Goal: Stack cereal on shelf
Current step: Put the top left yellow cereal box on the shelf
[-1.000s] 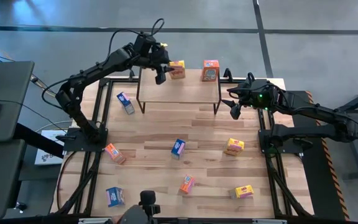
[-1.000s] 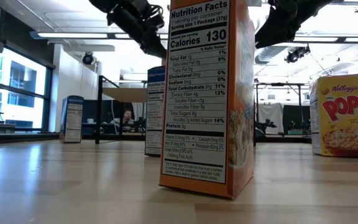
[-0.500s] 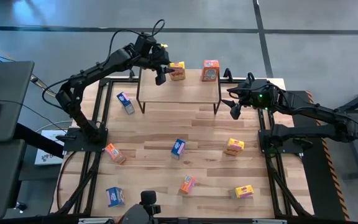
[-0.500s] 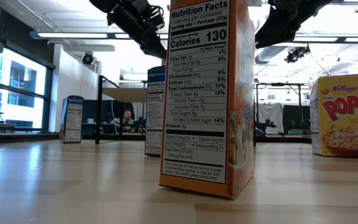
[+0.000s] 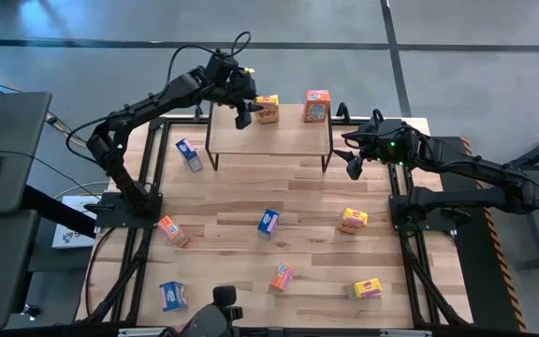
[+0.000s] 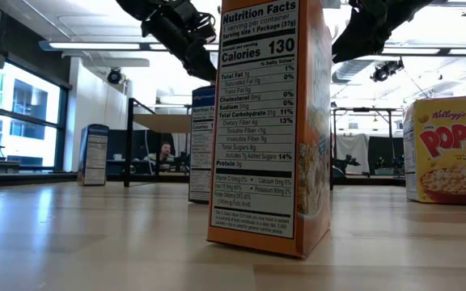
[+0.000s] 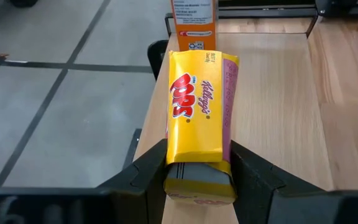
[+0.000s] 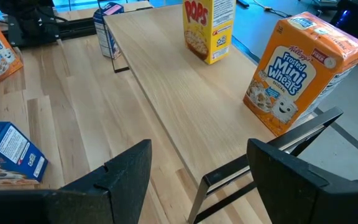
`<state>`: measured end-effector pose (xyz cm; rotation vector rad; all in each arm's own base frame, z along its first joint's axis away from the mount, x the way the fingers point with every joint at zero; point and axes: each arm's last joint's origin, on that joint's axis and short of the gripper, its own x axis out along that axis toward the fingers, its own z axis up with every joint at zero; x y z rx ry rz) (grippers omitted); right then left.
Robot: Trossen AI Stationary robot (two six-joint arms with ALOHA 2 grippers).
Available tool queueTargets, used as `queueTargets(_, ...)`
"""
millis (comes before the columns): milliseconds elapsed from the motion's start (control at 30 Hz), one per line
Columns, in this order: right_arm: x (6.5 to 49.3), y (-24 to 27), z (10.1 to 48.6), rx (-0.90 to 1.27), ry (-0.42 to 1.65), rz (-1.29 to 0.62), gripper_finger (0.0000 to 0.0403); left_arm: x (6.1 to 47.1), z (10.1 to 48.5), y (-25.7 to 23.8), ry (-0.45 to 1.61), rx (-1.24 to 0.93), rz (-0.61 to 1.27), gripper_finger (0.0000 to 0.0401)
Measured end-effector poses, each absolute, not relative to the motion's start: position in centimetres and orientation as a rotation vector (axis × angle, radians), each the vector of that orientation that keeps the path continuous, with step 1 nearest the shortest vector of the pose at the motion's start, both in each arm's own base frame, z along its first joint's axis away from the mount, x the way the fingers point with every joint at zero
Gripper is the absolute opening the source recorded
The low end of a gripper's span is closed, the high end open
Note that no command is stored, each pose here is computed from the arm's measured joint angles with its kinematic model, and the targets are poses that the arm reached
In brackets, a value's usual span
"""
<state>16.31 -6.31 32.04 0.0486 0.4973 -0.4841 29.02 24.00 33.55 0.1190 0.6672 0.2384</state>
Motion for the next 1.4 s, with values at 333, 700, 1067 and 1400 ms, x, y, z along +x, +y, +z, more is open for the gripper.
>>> queueTargets(333, 16.32, -6.30, 32.05, 0.049, 0.497, -0.484, 0.0257, 29.03, 33.51, 24.10, 0.671, 0.122, 0.251, 0.0179)
queueTargets(700, 16.31, -6.30, 32.05, 0.049, 0.497, -0.484, 0.0257, 29.05, 33.55, 24.13, 0.667, 0.126, 0.254, 0.0200)
queueTargets(1067, 16.31, -6.31, 32.05, 0.049, 0.497, -0.484, 0.0257, 29.09, 33.70, 24.31, 0.663, 0.130, 0.301, 0.0236)
queueTargets(1400, 16.32, -6.31, 32.04, 0.049, 0.497, -0.484, 0.0257, 28.96, 33.90, 24.11, 0.661, 0.105, 0.312, 0.0237)
